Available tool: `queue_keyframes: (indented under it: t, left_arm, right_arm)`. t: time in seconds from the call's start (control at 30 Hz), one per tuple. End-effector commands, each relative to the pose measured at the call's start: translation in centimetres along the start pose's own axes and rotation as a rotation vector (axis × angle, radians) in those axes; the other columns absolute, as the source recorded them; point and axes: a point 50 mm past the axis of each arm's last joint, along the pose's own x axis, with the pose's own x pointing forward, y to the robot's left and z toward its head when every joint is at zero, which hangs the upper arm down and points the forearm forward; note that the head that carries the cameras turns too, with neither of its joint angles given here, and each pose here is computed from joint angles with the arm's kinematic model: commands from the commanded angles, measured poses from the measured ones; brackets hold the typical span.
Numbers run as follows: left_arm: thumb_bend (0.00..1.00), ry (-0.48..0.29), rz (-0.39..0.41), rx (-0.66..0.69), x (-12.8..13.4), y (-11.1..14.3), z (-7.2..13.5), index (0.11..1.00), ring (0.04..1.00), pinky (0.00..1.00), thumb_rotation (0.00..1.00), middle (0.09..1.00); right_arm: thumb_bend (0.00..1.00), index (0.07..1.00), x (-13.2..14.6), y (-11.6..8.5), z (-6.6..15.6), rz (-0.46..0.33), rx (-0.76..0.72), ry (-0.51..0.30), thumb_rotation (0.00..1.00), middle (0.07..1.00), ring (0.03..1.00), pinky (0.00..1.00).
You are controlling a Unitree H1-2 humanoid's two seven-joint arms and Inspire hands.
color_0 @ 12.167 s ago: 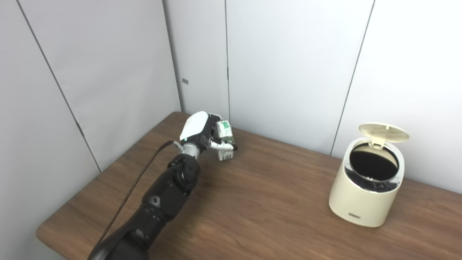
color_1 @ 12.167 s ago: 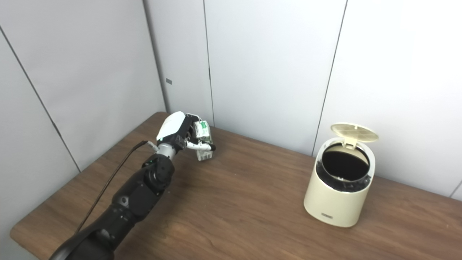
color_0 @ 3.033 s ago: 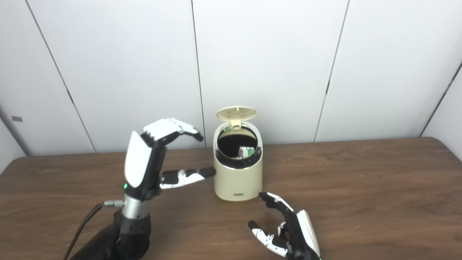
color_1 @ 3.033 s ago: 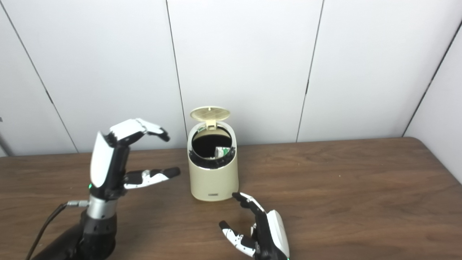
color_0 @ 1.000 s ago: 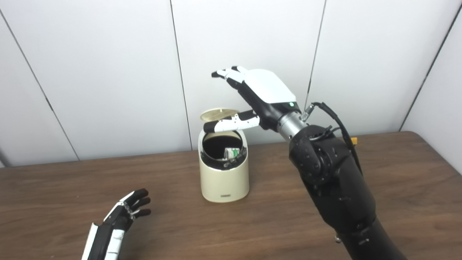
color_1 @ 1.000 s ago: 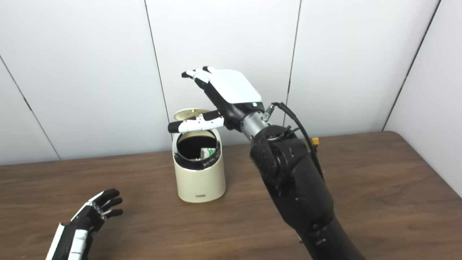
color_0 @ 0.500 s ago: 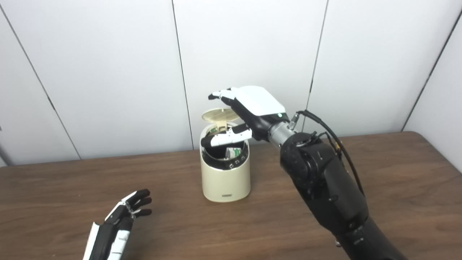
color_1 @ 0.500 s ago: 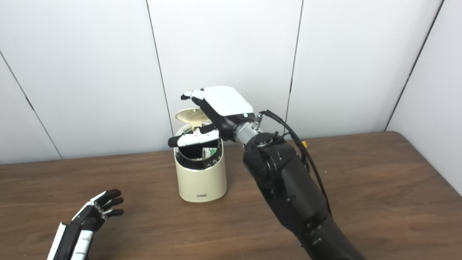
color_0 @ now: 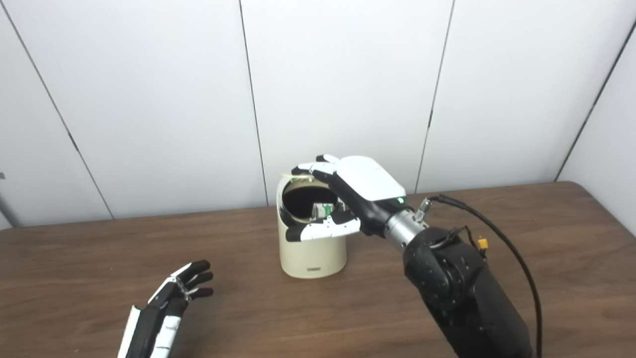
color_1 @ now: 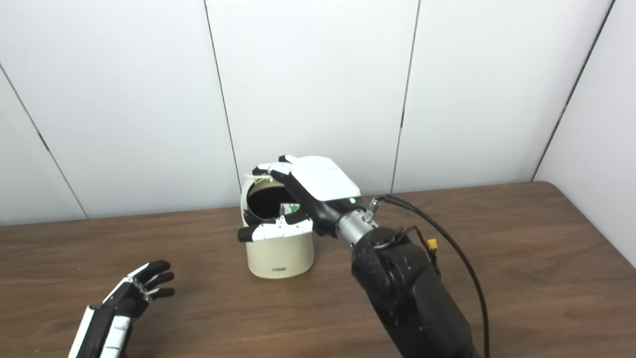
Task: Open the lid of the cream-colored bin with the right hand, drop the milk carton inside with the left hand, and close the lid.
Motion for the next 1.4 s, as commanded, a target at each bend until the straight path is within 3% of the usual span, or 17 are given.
queue_keyframes:
  t: [0.0,0.3,0.77,0.93,1.37]
  left_arm:
    - [0.66,0.032,0.010,-0.022,-1.3,-0.8,-0.7,0.832,0.799,0.72,0.85,0.829]
    - [0.68,0.038,0.014,-0.017,-1.2,-1.2,-0.6,0.829,0.801,0.72,0.85,0.831]
    - [0.67,0.037,0.008,-0.036,-1.3,-1.4,0.2,0.828,0.796,0.71,0.85,0.827]
    - [0.66,0.034,0.002,-0.033,-1.3,-1.5,0.3,0.830,0.798,0.70,0.86,0.830]
    - [0.69,0.047,0.010,-0.014,-1.3,-1.4,0.3,0.816,0.798,0.70,0.85,0.823]
  right_arm:
    - [0.85,0.826,-0.1,-1.8,0.8,-0.070,-0.015,-0.052,0.90,0.861,0.932,0.86]
    - [0.83,0.826,-1.2,-0.5,0.3,-0.021,0.007,-0.028,0.88,0.855,0.922,0.86]
    - [0.85,0.828,-1.6,2.5,-1.2,0.147,0.018,0.045,0.85,0.865,0.925,0.90]
    - [0.85,0.840,-1.5,3.9,-1.3,0.223,-0.007,0.073,0.84,0.877,0.935,0.90]
    - [0.82,0.848,0.0,6.0,-2.2,0.301,-0.017,0.158,0.86,0.886,0.944,0.92]
